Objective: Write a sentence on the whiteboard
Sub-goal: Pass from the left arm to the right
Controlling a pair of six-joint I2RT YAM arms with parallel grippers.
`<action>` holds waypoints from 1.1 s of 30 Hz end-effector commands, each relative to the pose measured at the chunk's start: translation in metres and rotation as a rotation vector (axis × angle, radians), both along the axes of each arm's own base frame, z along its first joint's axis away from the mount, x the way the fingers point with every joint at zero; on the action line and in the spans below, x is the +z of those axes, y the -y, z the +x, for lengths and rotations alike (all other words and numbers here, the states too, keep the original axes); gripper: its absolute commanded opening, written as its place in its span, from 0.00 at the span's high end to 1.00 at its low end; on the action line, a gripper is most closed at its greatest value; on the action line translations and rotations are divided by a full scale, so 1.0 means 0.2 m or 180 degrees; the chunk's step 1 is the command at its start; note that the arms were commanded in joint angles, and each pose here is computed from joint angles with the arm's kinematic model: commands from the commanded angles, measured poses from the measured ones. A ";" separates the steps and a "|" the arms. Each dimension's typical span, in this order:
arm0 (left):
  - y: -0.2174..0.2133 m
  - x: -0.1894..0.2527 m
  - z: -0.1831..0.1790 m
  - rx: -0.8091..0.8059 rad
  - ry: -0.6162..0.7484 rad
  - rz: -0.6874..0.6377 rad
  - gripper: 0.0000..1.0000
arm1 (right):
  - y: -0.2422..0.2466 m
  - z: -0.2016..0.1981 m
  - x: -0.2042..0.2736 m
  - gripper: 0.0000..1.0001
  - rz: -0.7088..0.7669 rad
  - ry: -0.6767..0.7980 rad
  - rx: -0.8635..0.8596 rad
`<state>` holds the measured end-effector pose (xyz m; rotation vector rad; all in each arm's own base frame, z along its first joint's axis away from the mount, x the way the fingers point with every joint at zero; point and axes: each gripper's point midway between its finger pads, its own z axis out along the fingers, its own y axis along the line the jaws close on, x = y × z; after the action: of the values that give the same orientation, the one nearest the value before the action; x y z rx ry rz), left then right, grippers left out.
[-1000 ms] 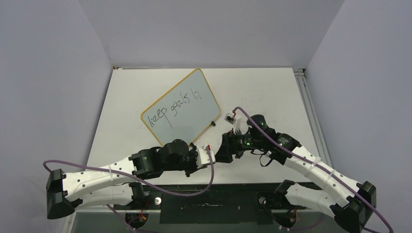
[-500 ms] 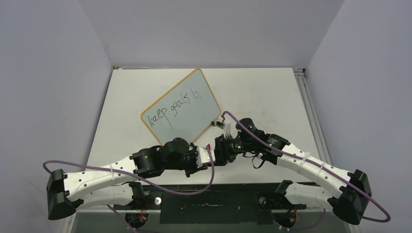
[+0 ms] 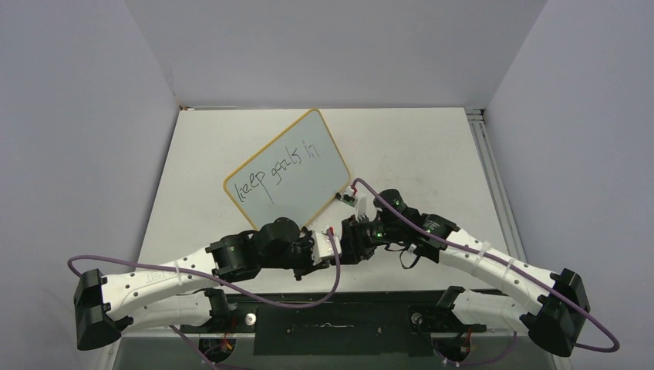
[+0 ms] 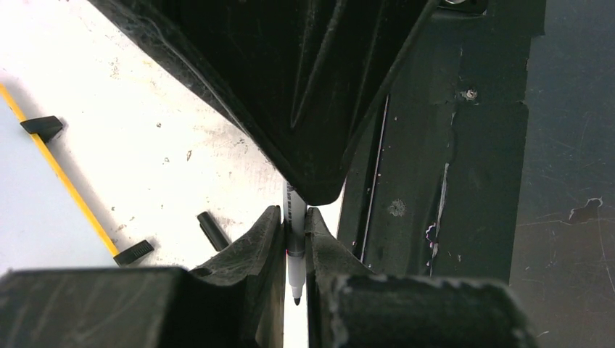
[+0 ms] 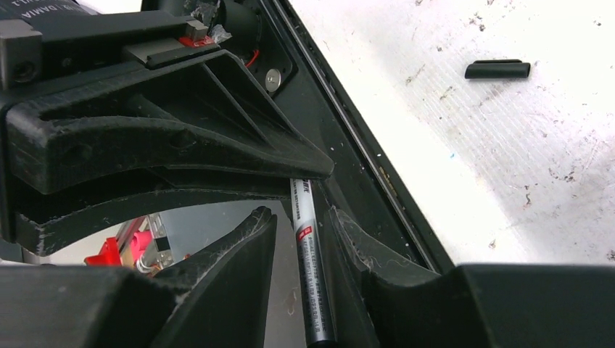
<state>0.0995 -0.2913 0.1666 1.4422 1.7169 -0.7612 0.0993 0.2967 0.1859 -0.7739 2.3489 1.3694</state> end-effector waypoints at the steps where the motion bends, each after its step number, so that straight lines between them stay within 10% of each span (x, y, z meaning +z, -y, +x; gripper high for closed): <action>1: 0.04 0.09 0.01 -0.0008 0.0050 -0.0216 1.00 | -0.02 0.01 0.04 0.70 0.0112 0.0119 -0.0013; 19: 0.03 0.11 0.05 0.0093 0.0018 -0.0237 1.00 | 0.00 0.03 0.09 0.95 0.0163 0.0282 -0.0105; 28: -0.02 0.27 0.19 0.0490 0.0024 -0.0560 0.36 | 0.11 0.24 0.15 0.95 -0.0172 0.0774 -0.0745; 33: -0.09 0.54 0.31 0.0955 -0.0010 -0.1025 0.22 | 0.26 0.39 0.17 0.95 -0.0338 0.0977 -0.1077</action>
<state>0.1406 -0.2732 0.1955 1.1764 1.7829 -0.7560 0.1436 0.2701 0.1977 -0.6190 2.2826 1.0731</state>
